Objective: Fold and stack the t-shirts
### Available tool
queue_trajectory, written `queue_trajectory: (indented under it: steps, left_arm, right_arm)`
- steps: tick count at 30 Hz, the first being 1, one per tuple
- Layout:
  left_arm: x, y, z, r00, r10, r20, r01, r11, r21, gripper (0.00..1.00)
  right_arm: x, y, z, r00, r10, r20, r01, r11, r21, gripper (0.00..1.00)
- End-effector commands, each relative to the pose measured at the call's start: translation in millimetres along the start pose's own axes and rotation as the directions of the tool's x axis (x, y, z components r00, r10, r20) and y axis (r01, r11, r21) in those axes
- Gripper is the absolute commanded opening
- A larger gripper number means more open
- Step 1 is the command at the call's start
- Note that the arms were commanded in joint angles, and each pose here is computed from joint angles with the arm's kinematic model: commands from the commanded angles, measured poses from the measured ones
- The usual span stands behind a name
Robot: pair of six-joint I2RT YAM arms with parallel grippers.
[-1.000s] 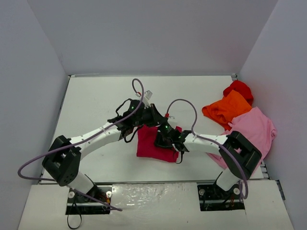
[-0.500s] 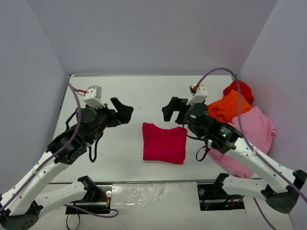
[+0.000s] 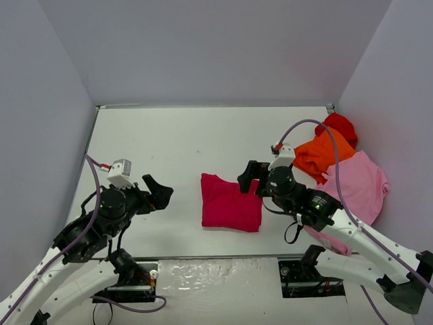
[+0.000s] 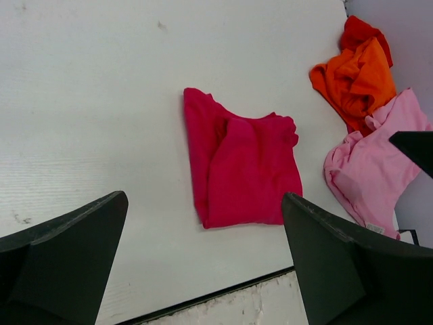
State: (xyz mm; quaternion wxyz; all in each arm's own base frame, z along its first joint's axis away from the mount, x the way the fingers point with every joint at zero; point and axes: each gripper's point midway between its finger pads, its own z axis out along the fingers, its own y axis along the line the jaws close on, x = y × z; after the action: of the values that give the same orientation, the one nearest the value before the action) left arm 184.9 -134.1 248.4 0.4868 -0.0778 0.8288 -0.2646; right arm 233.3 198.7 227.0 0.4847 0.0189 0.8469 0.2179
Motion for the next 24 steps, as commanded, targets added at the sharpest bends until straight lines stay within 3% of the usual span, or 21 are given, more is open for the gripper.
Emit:
queue_trajectory:
  steps: [1,6,8,12,17,24]
  left_arm:
    - [29.9,-24.2,36.3,0.993,-0.055,-0.107,0.063,0.995,0.072,0.97]
    - [72.3,-51.9,88.6,0.970,-0.054,-0.237,0.095,0.982,0.166,0.90]
    - [85.0,-70.0,108.7,0.957,-0.035,-0.288,0.104,0.968,0.228,0.54]
    - [103.3,-79.8,141.3,0.935,0.034,-0.352,0.054,0.970,0.236,0.03]
    - [94.0,-90.3,160.9,0.943,0.077,-0.323,0.005,0.969,0.246,0.00]
    - [60.8,-103.6,169.5,0.966,0.111,-0.235,-0.053,0.969,0.240,0.00]
  right_arm:
    - [14.2,-13.4,17.9,1.000,0.024,0.002,-0.024,0.997,0.075,0.79]
    - [10.2,-37.1,24.7,0.998,-0.046,0.045,0.037,0.983,0.181,0.34]
    - [16.7,-47.0,36.3,0.998,-0.064,0.002,0.062,0.975,0.215,0.23]
    - [39.4,-65.4,60.2,0.995,0.023,-0.101,0.000,0.975,0.222,0.00]
    - [65.8,-89.8,86.0,0.972,0.130,-0.195,-0.093,0.978,0.188,0.00]
    - [75.4,-88.2,106.3,0.925,0.268,-0.268,-0.274,0.962,0.016,0.00]
